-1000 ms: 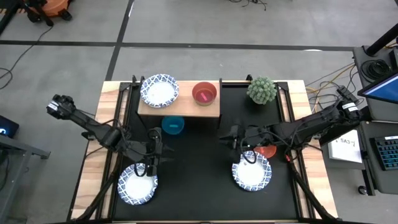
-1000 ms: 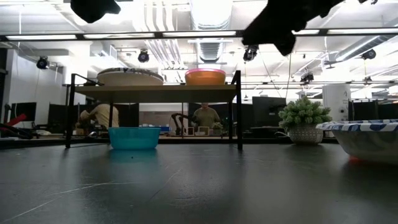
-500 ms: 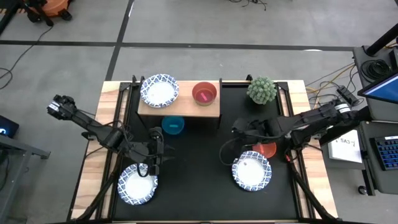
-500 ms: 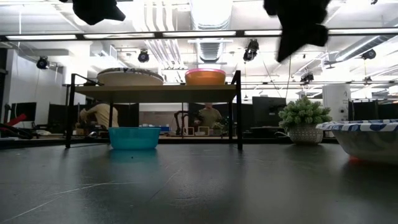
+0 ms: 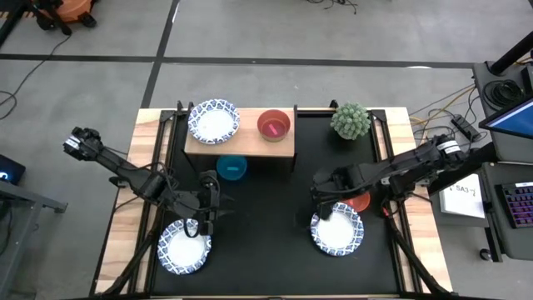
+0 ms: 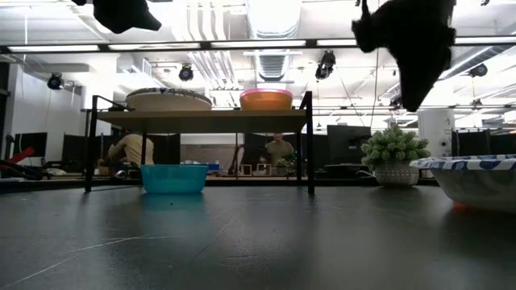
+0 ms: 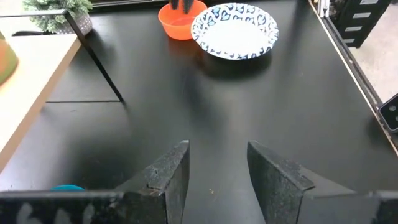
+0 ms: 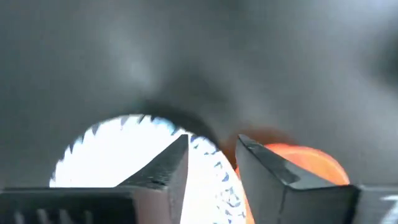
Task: Place and stack bowls onto a shelf
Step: Stack the white bowl on top of the other white bowl on the shelf
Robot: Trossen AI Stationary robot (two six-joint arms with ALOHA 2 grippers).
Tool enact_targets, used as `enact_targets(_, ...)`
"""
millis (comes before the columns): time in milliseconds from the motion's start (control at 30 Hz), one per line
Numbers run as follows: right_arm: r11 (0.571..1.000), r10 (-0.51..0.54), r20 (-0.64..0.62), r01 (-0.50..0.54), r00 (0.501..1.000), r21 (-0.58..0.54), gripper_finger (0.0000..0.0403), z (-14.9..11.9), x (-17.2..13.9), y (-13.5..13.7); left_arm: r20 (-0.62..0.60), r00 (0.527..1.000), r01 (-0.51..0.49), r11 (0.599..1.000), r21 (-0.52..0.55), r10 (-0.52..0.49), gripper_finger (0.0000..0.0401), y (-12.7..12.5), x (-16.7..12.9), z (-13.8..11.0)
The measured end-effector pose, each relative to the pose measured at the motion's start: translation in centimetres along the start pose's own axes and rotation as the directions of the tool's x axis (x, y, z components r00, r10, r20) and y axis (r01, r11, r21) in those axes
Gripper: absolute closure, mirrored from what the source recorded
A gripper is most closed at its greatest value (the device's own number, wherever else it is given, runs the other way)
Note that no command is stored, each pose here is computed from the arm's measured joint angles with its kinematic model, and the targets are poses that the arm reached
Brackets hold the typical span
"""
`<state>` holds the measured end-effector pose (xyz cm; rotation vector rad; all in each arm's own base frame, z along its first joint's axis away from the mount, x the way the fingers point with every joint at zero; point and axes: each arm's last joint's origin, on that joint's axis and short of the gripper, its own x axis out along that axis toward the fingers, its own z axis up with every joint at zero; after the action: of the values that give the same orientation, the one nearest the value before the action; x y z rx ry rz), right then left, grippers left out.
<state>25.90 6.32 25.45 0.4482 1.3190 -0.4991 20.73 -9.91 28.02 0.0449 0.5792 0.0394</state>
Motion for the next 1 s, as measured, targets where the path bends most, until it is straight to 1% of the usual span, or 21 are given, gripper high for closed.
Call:
enact_targets(33, 0.992, 0.026, -0.009, -0.027, 1.000, -0.120, 0.0272, -0.2, 0.1, 0.3, -0.001, 1.000, 0.000, 1.000, 0.001, 0.000, 0.0258, 0.0, 0.0, 0.0)
enact_targets(67, 0.970, 0.045, -0.021, -0.048, 0.999, -0.240, 0.0264, -0.6, 0.3, 0.6, -0.002, 1.000, 0.000, 1.000, 0.001, 0.000, 0.0258, 0.0, 0.0, 0.0)
enact_targets(100, 0.943, 0.056, -0.029, -0.062, 0.998, -0.328, 0.0258, -1.0, 0.6, 0.8, -0.003, 1.000, -0.001, 1.000, 0.001, 0.001, 0.0258, 0.0, 0.0, 0.0)
enact_targets(133, 0.916, 0.060, -0.035, -0.069, 0.998, -0.394, 0.0253, -1.2, 0.8, 1.0, -0.003, 1.000, -0.001, 1.000, 0.002, 0.001, 0.0258, 0.0, 0.0, 0.0)
enact_targets(200, 0.892, 0.047, -0.050, -0.064, 0.998, -0.448, 0.0249, -1.5, 1.3, 0.8, -0.003, 1.000, -0.001, 1.000, 0.002, 0.001, 0.0258, 0.0, 0.0, 0.0)
enact_targets(333, 0.888, 0.012, -0.101, -0.057, 0.995, -0.457, 0.0252, -2.2, 2.7, 0.3, -0.003, 1.000, -0.001, 1.000, 0.001, 0.001, 0.0258, 0.0, 0.0, 0.0)
enact_targets(500, 0.885, -0.012, -0.122, -0.046, 0.992, -0.464, 0.0264, -2.9, 4.1, -0.3, -0.003, 1.000, -0.001, 1.000, 0.022, 0.001, 0.0258, 0.0, 0.0, -0.1)
enact_targets(867, 0.879, 0.025, -0.087, -0.063, 0.996, -0.473, 0.0285, -3.2, 6.5, -0.8, -0.002, 1.000, -0.001, 0.999, 0.038, 0.001, 0.0258, 0.0, 0.0, 0.0)
enact_targets(933, 0.884, 0.036, -0.076, -0.068, 0.996, -0.463, 0.0288, -2.9, 6.6, -0.8, 0.002, 1.000, 0.000, 0.999, 0.037, 0.000, 0.0258, 0.0, 0.0, 0.0)
enact_targets(1000, 0.897, 0.040, -0.036, -0.052, 0.999, -0.440, 0.0292, -2.5, 6.7, -0.9, 0.005, 1.000, -0.010, 0.999, 0.037, 0.010, 0.0258, 0.0, 0.0, 0.0)
